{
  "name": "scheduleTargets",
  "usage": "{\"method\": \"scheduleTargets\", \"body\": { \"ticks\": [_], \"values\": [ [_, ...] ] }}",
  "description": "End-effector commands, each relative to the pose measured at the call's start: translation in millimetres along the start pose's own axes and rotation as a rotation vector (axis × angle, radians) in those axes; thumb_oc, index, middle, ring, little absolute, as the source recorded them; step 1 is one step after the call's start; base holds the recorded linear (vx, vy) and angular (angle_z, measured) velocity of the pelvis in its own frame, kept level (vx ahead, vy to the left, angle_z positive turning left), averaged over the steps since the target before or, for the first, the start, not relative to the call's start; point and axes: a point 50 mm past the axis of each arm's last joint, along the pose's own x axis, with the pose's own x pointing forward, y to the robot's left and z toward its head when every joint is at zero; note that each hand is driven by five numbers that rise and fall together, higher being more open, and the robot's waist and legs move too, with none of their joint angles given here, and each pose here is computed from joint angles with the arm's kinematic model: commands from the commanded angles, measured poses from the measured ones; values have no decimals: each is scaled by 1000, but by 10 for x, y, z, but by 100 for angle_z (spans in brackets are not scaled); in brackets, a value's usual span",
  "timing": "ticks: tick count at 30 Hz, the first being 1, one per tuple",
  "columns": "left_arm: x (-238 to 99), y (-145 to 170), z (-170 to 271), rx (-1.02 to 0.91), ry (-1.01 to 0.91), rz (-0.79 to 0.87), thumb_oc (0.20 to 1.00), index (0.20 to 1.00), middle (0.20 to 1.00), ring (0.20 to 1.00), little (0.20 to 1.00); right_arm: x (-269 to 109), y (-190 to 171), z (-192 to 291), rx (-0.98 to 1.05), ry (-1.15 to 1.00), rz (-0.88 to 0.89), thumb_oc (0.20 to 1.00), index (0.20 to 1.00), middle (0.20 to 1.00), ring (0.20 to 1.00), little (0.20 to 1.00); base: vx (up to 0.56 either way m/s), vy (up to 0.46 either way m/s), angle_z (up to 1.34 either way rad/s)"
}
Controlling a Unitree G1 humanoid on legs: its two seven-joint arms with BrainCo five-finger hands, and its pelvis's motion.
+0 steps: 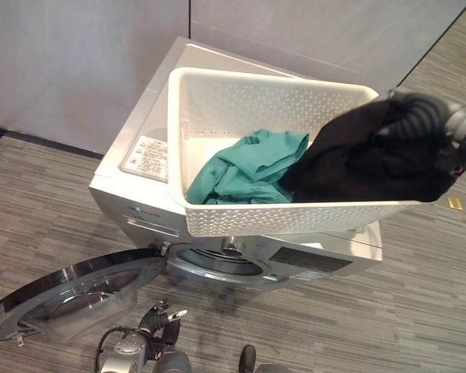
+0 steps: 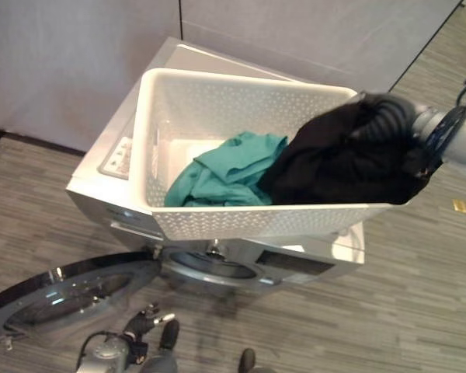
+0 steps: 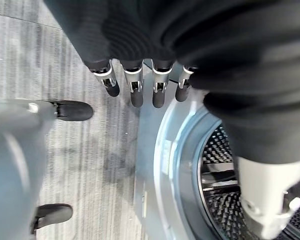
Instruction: Grab the laundry basket,head to the washer,open it,put in the laundry and shut it.
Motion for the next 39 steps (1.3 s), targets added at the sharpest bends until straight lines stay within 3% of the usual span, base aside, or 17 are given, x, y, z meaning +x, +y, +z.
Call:
{"method": "scheduleTargets", "body": {
  "ticks": [1,13,20,39],
  "values": [
    [2,67,-45,31,17,43,1000,1000,1000,1000,1000,-56,-610,226,119,-137,-400,200,200,200,200,200,19,-1,-3],
    [46,110,36,61,9,97,1000,1000,1000,1000,1000,54,-1060,727,283,-371,-753,200,200,200,200,200,3,0,0],
    [60,119,111,74,-12,115,1000,1000,1000,1000,1000,66,-1089,759,332,-394,-855,200,200,200,200,200,0,0,0],
    [1,229,371,114,-143,152,1000,1000,1000,1000,1000,-333,-1242,763,240,-457,-1071,200,200,200,200,200,-7,2,-4]
  ]
}}
